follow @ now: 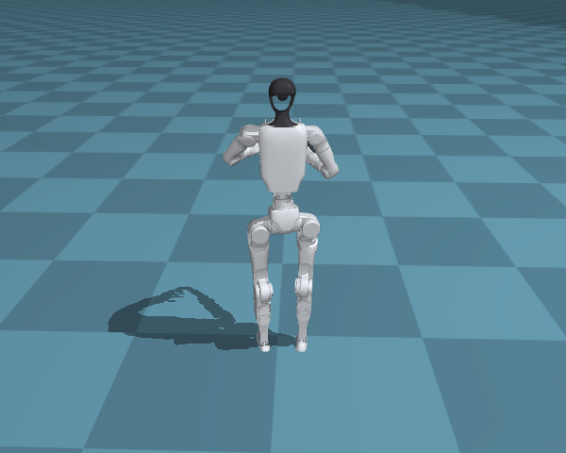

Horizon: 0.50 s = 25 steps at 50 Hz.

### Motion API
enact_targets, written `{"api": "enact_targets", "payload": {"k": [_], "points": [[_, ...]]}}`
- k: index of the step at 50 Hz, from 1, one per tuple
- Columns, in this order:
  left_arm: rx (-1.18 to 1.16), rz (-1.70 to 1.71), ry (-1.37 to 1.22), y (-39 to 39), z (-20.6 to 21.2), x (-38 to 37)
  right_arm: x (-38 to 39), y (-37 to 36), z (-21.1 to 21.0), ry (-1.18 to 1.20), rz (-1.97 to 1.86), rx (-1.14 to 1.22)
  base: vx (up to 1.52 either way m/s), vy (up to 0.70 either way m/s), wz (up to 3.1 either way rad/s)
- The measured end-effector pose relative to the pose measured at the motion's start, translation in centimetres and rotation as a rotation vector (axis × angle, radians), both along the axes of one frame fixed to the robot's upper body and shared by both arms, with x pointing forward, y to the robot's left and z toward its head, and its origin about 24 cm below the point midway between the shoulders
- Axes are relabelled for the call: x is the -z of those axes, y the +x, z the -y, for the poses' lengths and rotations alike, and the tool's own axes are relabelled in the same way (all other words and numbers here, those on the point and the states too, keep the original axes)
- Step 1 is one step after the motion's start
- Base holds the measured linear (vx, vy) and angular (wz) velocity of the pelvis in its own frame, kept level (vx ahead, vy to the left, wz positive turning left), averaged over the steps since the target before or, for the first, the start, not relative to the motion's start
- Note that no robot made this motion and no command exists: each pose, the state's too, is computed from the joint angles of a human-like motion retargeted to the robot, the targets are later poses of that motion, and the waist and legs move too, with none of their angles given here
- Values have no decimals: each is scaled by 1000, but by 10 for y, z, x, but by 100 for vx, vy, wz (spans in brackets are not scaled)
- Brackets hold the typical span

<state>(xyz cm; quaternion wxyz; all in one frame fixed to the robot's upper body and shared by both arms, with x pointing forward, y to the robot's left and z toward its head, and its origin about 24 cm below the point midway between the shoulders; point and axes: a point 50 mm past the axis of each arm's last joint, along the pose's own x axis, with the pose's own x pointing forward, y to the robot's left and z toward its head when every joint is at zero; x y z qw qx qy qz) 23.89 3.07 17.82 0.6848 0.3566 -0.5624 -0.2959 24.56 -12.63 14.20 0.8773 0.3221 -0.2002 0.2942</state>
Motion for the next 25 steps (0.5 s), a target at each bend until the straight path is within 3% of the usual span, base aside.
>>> {"api": "enact_targets", "payload": {"k": [14, 25], "points": [[-76, 0, -70, 6, -23, -9, -3, 0, 0, -11, 4, 66, 0, 0, 0], [-83, -95, -20, 4, -17, 15, 7, 0, -25, -115, -24, -15, 0, 0, 0]]}}
